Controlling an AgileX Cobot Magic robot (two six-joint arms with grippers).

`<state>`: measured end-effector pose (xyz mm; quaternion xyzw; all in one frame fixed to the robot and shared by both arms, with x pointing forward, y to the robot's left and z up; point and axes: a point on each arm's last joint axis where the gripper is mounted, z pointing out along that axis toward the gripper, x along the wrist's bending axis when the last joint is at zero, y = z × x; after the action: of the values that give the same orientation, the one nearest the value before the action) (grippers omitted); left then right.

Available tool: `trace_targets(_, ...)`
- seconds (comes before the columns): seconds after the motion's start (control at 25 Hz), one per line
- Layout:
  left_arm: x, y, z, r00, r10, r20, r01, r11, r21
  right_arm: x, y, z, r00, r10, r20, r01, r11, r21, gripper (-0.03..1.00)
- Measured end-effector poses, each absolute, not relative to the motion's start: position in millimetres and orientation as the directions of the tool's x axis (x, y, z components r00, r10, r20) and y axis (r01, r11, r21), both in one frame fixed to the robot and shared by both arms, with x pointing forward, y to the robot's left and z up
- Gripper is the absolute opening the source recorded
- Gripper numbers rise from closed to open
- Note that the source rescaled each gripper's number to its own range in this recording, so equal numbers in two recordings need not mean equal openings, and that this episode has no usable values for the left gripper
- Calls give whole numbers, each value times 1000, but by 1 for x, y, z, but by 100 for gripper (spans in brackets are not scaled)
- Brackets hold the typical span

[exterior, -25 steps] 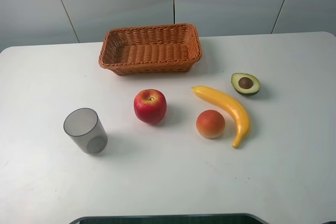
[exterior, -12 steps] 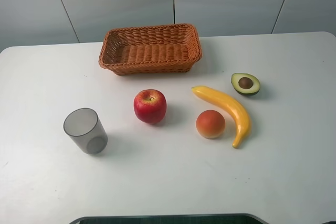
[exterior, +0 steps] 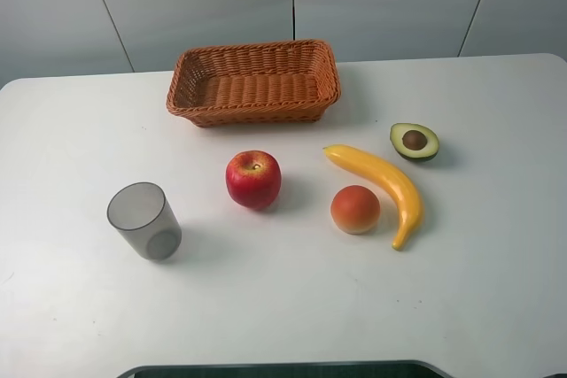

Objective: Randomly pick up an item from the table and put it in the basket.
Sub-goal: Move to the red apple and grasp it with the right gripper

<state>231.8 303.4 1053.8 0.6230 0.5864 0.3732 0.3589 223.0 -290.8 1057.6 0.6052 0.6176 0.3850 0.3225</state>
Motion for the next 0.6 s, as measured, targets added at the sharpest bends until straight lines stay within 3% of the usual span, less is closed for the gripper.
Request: trace_targets(0.6, 232, 303, 1054, 34, 998, 44, 463, -55, 885, 221, -284, 1097, -113, 986, 124, 482, -55, 875, 100)
